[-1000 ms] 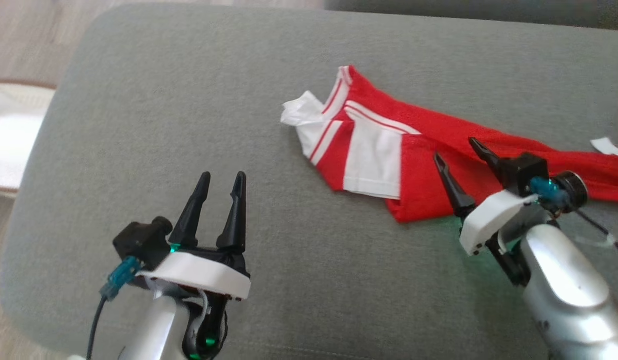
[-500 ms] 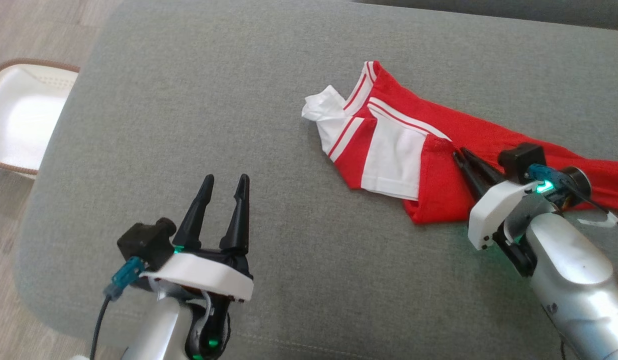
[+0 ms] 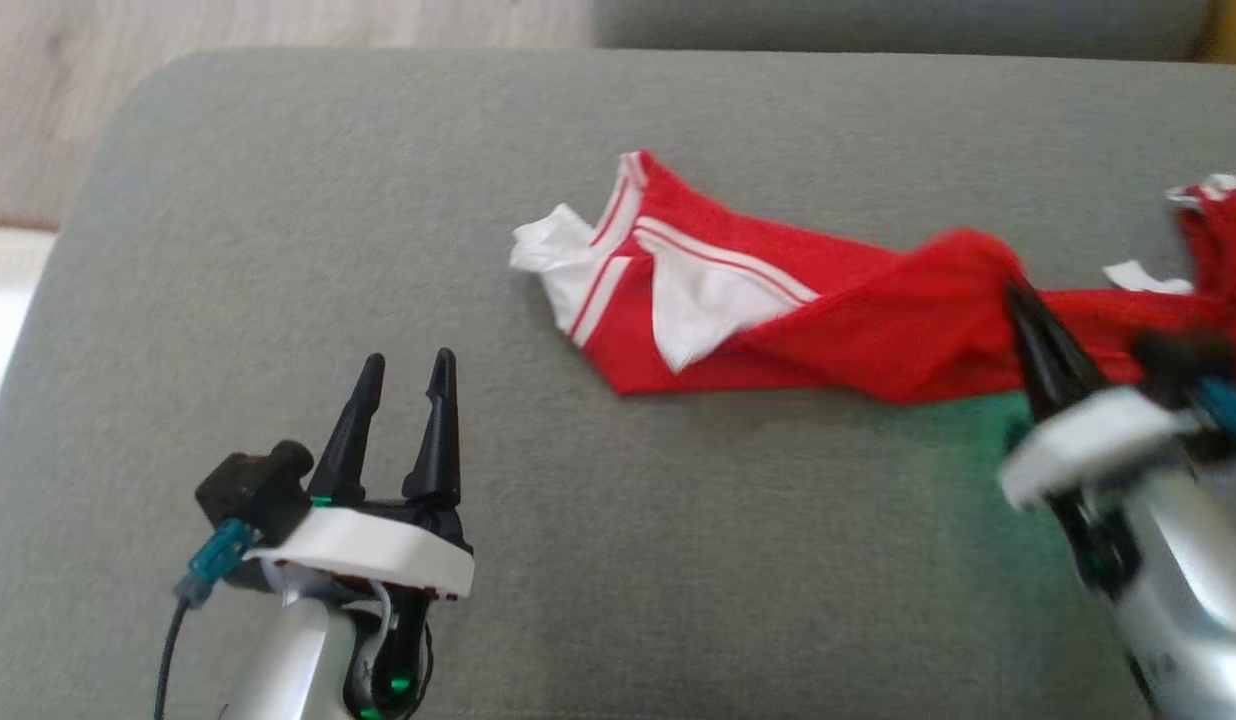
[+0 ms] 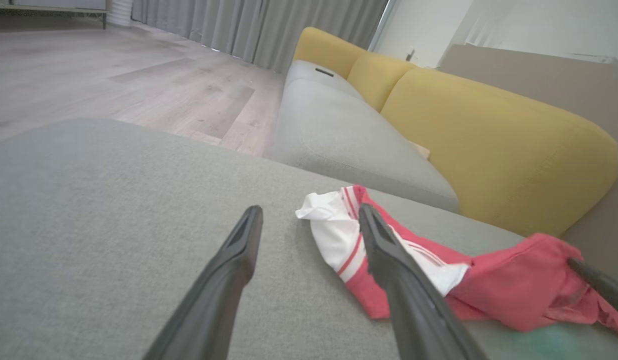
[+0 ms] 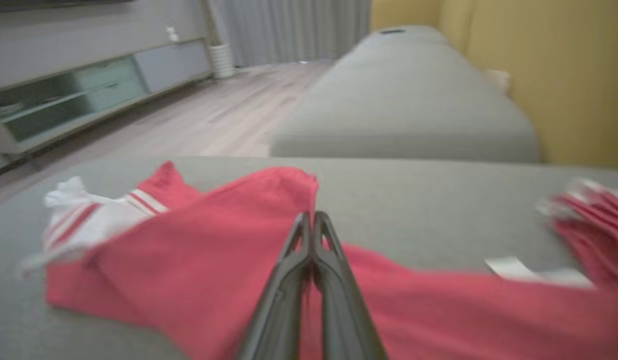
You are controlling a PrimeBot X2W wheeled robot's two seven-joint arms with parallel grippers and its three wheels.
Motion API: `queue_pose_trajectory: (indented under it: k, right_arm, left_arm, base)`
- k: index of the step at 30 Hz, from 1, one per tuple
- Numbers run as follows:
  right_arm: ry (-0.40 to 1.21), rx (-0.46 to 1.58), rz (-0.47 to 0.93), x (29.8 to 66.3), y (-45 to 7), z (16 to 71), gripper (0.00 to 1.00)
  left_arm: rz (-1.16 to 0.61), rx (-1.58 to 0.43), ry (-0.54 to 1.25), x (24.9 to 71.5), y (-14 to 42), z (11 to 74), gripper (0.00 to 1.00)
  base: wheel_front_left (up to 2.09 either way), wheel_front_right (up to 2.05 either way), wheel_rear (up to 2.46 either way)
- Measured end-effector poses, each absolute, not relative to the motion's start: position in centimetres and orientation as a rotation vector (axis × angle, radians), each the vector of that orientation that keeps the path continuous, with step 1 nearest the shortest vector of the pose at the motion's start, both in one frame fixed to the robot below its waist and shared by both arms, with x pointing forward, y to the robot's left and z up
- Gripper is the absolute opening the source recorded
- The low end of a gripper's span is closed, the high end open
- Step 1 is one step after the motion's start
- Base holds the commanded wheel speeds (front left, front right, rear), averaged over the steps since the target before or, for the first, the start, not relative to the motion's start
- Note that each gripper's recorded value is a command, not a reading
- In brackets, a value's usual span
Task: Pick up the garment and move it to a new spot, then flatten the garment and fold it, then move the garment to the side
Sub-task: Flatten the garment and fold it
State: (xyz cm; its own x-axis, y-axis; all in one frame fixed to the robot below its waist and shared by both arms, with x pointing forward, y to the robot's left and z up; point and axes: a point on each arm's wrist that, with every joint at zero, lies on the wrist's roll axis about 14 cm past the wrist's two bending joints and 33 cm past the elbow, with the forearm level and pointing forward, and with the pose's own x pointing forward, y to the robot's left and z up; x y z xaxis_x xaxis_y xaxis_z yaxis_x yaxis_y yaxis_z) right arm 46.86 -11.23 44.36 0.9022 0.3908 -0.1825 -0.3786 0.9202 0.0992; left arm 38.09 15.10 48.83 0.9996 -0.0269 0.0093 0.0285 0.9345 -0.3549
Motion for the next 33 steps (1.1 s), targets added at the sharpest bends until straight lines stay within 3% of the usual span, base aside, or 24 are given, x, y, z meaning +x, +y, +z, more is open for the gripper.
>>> queue_pose_trajectory:
  k: [5,10,11,12,15,20,26,33]
  right_arm:
    - [0.275,0.124,0.212,40.6,-17.8,41.6,0.0]
    - [0.374,0.157,0.143,34.9,-18.9,39.7,0.0]
    - [0.379,0.163,0.141,34.4,-18.8,39.7,0.54]
    - [0.393,0.171,0.135,34.0,-18.7,39.5,1.0]
    - [0.418,0.14,0.124,33.5,-19.0,39.3,1.0]
    - [0.267,0.158,0.144,35.6,-17.6,43.3,1.0]
    - [0.105,0.201,0.301,38.0,-12.1,48.2,1.0]
    - [0.141,0.209,0.455,38.7,-6.8,47.8,1.0]
  left_arm:
    - [-0.077,-0.371,-0.029,38.6,13.7,49.8,1.0]
    - [-0.114,-0.376,-0.04,38.5,12.5,50.4,1.0]
    - [-0.116,-0.377,-0.04,38.5,12.4,50.4,1.0]
    - [-0.117,-0.377,-0.04,38.5,12.4,50.4,1.0]
    - [-0.116,-0.376,-0.041,38.4,12.5,50.4,1.0]
    - [-0.101,-0.373,-0.044,38.0,13.0,50.5,1.0]
    - [-0.08,-0.37,-0.06,37.5,13.8,50.9,1.0]
    - [-0.069,-0.37,-0.067,36.8,14.3,51.0,1.0]
  base:
    - [0.0,0.0,0.0]
    - [0.0,0.0,0.0]
    - [0.0,0.0,0.0]
    - [0.0,0.0,0.0]
    - [0.0,0.0,0.0]
    - [0.0,0.0,0.0]
    - [0.0,0.0,0.0]
    - [0.0,0.0,0.0]
